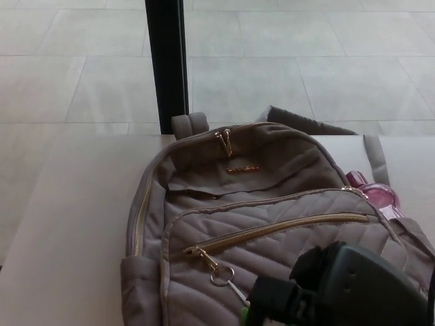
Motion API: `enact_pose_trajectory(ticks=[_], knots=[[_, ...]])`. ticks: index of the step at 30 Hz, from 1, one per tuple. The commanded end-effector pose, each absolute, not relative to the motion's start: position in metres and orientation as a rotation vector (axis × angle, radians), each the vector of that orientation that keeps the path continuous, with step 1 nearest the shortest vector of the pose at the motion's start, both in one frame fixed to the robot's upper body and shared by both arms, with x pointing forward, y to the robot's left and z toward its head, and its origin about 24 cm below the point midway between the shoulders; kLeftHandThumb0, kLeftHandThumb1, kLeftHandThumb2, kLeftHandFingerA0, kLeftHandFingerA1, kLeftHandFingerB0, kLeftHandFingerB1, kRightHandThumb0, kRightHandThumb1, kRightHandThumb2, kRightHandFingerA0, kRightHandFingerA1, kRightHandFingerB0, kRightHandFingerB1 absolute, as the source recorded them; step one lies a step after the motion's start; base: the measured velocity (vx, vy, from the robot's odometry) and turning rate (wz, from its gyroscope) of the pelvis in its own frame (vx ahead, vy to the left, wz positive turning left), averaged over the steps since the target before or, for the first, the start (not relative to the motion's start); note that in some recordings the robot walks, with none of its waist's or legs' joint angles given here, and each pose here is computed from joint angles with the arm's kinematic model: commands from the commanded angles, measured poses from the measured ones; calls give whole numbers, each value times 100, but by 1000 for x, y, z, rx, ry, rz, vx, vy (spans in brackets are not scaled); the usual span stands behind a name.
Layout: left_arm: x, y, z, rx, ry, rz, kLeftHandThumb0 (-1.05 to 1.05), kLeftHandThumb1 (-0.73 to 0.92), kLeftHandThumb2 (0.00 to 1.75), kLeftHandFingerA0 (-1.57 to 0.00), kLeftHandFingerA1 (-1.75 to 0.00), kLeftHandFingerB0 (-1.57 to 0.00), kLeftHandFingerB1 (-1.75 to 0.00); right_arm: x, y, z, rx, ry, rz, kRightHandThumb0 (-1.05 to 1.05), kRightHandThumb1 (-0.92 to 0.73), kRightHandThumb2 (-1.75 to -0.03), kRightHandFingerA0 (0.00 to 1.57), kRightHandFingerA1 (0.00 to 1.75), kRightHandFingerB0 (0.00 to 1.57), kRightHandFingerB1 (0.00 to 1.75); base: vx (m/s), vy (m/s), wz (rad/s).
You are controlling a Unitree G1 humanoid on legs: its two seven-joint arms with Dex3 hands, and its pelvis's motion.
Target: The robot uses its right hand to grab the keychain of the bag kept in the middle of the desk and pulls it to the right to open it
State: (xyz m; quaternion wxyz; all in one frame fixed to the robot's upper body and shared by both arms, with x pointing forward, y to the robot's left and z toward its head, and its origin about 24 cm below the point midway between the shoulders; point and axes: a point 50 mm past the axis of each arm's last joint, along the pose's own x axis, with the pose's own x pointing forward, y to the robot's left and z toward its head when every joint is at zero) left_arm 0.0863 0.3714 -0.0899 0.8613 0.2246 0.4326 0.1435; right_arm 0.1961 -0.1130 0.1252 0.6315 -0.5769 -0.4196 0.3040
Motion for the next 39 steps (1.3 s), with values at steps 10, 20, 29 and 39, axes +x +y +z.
enact_pose_trajectory(ticks=[10, 20, 29, 39], knots=[[82, 374, -89, 454, 913, 311, -72, 92, 72, -87, -92, -75, -60, 210, -117, 137, -1410, -881, 666, -54, -60, -115, 145, 175, 89, 127, 0, 0, 0], [81, 375, -89, 440, 920, 309, -64, 76, 119, -83, -90, -72, -73, 243, -115, 164, -1327, -751, 573, -56, -52, -140, 132, 175, 92, 154, 0, 0, 0], [82, 375, -89, 460, 915, 297, -65, 77, 120, -83, -90, -72, -72, 272, -117, 191, -1329, -694, 502, -44, -51, -129, 135, 175, 98, 145, 0, 0, 0], [77, 375, -89, 479, 932, 298, -67, 78, 121, -82, -89, -73, -72, 272, -145, 190, -1399, -593, 489, -36, -48, -114, 107, 175, 86, 153, 0, 0, 0]])
